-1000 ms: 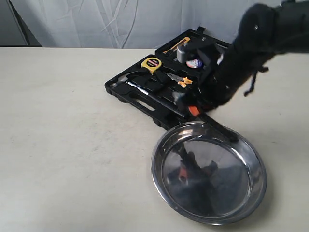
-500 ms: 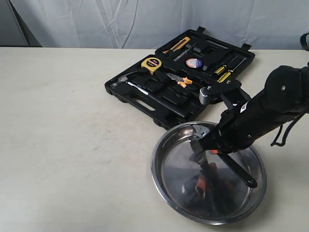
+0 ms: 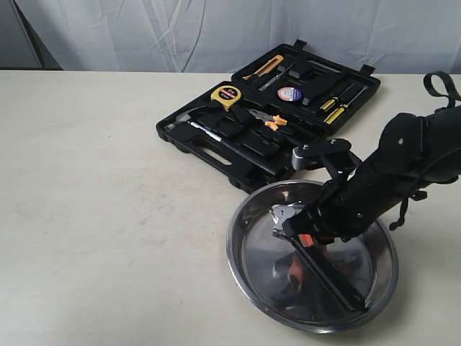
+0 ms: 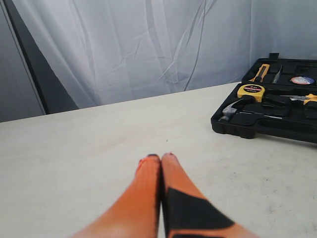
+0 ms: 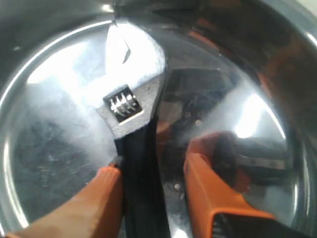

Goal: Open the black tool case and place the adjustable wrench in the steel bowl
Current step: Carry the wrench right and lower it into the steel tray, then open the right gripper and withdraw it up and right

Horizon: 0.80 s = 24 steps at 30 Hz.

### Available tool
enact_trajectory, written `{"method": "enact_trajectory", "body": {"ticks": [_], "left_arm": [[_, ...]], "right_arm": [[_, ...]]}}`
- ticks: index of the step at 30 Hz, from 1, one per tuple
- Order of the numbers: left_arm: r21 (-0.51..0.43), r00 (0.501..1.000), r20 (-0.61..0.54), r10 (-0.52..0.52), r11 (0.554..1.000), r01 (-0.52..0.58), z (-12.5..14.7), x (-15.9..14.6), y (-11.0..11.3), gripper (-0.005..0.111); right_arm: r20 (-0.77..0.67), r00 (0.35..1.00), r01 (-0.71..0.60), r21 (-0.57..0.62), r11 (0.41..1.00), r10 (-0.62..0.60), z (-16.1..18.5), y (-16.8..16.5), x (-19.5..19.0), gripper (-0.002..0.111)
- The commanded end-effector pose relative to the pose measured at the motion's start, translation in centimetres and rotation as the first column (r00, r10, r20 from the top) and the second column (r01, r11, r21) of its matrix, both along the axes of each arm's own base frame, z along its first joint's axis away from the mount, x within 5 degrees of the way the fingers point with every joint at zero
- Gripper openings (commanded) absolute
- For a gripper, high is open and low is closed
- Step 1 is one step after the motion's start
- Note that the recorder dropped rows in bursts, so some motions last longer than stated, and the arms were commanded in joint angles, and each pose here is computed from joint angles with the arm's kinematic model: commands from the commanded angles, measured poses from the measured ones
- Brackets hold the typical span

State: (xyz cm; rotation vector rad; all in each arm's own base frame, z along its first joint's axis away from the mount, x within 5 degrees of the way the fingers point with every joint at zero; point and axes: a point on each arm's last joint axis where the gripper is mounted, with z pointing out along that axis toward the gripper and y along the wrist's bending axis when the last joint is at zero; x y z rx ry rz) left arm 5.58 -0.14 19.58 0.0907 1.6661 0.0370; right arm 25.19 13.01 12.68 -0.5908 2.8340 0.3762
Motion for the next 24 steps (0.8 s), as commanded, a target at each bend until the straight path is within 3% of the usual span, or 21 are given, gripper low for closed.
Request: {"method": "enact_trajectory", "body": {"ticks": [1,3,5,6,15,24], "left_arm": [[-0.002,1.0,0.004,-0.004,1.0,0.004,0.1,0.0,0.0,0.0],[-0.002,1.0,0.004,-0.004,1.0,0.004,0.1,0.0,0.0,0.0],[-0.002,1.0,0.004,-0.004,1.0,0.004,0.1,0.0,0.0,0.0],[-0.002,1.0,0.004,-0.004,1.0,0.004,0.1,0.0,0.0,0.0],[-0.002,1.0,0.004,-0.004,1.0,0.004,0.1,0.0,0.0,0.0],[-0.002,1.0,0.004,-0.004,1.0,0.004,0.1,0.0,0.0,0.0]], "right_arm": [[0.015,1.0,-0.018,0.036,0.999,0.017,2.3,-0.1,-0.7,0.036],[0.038,0.999,-0.03,0.058,0.998,0.028,3.8,-0.1,-1.2,0.023],[0.062,0.997,-0.041,0.081,0.996,0.036,5.5,-0.3,-1.8,0.003],[0.075,0.997,-0.04,0.097,0.994,0.033,6.5,-0.4,-2.2,0.0],[0.235,0.972,-0.081,0.235,0.969,0.024,14.9,-2.0,-7.6,0.0],[0.279,0.957,-0.17,0.335,0.927,0.075,18.8,-3.5,-13.4,0.0]]}}
